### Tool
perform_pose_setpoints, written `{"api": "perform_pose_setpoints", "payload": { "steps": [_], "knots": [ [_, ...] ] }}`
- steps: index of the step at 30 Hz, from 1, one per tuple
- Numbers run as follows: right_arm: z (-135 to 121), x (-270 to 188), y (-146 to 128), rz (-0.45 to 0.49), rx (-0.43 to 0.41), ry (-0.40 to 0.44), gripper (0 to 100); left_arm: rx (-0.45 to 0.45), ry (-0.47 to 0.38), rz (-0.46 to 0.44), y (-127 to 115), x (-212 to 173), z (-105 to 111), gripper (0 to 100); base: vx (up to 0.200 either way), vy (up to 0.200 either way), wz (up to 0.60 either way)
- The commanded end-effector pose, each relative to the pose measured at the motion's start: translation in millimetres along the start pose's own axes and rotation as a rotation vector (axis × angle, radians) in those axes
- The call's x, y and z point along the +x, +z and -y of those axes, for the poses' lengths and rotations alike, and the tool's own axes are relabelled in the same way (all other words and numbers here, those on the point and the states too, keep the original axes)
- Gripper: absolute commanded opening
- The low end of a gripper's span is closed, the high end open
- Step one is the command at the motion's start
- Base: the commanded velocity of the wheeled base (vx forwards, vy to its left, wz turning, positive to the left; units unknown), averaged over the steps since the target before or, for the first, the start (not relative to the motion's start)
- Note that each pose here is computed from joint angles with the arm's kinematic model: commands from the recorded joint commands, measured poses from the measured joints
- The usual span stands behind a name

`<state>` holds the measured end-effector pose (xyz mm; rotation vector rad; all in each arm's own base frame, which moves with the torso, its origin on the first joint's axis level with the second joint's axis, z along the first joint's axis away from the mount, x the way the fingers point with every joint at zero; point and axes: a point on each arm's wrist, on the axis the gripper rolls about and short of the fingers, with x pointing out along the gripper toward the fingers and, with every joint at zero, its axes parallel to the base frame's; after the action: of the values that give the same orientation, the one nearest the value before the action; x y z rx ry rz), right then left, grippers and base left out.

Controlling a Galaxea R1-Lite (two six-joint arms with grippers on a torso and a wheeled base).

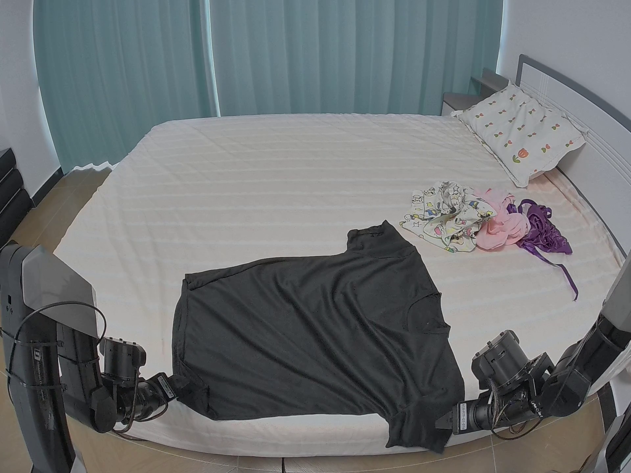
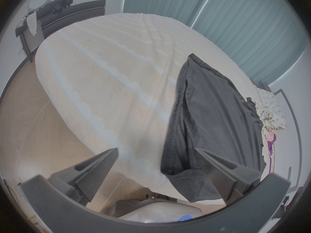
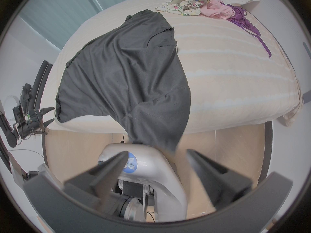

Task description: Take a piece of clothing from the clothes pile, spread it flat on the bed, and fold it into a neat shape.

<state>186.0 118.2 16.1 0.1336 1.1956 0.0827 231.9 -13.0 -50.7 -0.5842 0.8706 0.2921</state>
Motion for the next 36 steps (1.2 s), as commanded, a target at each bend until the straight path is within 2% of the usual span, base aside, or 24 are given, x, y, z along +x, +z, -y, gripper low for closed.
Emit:
{"api": "perform_pose_setpoints", "payload": {
  "steps": [1,7,12,15,18,21,26,28,34,36],
  "knots": [
    [2,-1,5,0.021,0.027,0.008,100,0.012,-0.024,0.007,-1,-2,6,100,0.000,0.000,0.00],
    [10,6,27,0.097,0.109,0.030,100,0.051,-0.095,0.037,0,-5,24,100,0.000,0.000,0.00],
    [11,16,28,0.106,0.118,0.033,100,0.139,-0.139,0.010,-16,-4,42,100,0.000,0.000,0.00],
    [10,20,29,0.114,0.119,0.038,100,0.203,-0.127,0.026,-22,-1,51,100,0.000,0.000,0.00],
    [10,19,29,0.121,0.119,0.043,100,0.296,-0.049,0.037,-30,8,48,100,0.000,0.000,0.00],
    [9,18,29,0.123,0.117,0.046,100,0.349,0.028,0.050,-35,12,42,100,0.000,0.000,0.00],
    [9,18,29,0.126,0.117,0.045,100,0.365,0.112,0.042,-40,3,29,100,0.000,0.000,0.00],
    [10,18,29,0.126,0.117,0.045,100,0.368,0.183,0.036,-44,-3,17,100,0.000,0.000,0.00],
    [10,18,25,0.114,0.111,0.041,100,0.411,0.316,-0.001,-49,-21,-7,100,0.000,0.000,0.00],
    [10,18,25,0.112,0.109,0.041,100,0.409,0.376,0.020,-46,-21,-12,100,0.000,0.000,0.00]
  ]
}}
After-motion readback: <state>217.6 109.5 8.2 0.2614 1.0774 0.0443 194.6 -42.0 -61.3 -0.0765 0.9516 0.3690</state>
